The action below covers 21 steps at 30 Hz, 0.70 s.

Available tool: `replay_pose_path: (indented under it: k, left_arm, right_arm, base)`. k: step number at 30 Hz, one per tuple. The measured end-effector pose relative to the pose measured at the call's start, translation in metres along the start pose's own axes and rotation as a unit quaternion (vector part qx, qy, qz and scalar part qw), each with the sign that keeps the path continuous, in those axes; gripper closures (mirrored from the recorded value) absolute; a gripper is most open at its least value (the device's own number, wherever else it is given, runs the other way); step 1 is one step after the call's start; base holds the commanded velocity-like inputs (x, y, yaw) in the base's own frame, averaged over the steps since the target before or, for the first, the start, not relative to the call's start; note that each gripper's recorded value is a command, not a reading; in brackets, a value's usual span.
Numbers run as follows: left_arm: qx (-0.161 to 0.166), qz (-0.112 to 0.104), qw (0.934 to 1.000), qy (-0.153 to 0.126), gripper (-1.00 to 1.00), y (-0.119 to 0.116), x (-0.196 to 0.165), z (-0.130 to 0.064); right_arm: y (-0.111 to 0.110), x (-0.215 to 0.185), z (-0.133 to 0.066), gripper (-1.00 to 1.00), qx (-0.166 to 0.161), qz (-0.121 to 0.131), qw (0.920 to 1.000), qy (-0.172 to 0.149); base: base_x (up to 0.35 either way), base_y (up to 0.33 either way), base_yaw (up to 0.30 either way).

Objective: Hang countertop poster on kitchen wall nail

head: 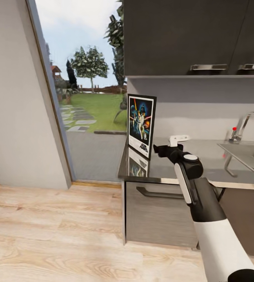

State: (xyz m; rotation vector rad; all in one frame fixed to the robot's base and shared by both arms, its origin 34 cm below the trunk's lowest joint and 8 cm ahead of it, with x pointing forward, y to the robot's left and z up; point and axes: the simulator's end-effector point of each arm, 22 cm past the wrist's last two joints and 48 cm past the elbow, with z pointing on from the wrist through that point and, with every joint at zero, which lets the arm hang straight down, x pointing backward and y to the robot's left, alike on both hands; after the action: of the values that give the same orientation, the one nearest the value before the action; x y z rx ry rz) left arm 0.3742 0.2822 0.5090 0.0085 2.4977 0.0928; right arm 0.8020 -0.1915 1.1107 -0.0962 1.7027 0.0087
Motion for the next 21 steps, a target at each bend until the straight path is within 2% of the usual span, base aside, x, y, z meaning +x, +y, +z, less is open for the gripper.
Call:
replay_pose_path:
  k: [4, 7, 11, 16, 21]
  left_arm:
    - [0.0, 0.0, 1.0, 0.0, -1.0, 0.0, 0.0, 0.0]
    - [0.0, 0.0, 1.0, 0.0, -1.0, 0.0, 0.0, 0.0]
    - [0.0, 0.0, 1.0, 0.0, -1.0, 0.0, 0.0, 0.0]
    - [0.0, 0.0, 1.0, 0.0, -1.0, 0.0, 0.0, 0.0]
    - [0.0, 0.0, 1.0, 0.0, -1.0, 0.0, 0.0, 0.0]
  right_arm:
    - [0.001, 0.014, 0.007, -1.0, -0.001, 0.0, 0.9999, 0.011]
    - [0.002, 0.032, 0.024, -1.0, -0.001, 0.001, 1.0, 0.0]
    - [0.004, 0.064, 0.039, -1.0, -0.002, 0.001, 0.9998, 0.018]
    - [0.012, 0.086, 0.057, -1.0, -0.006, 0.005, 0.9998, 0.018]
    - [0.014, 0.106, 0.068, -1.0, -0.007, 0.004, 0.9994, 0.033]
  base:
    - [0.33, 0.0, 0.0]
    - [0.333, 0.0, 0.0]
    - [0.266, 0.0, 0.0]
    - [0.076, 0.0, 0.0]
    - [0.015, 0.0, 0.0]
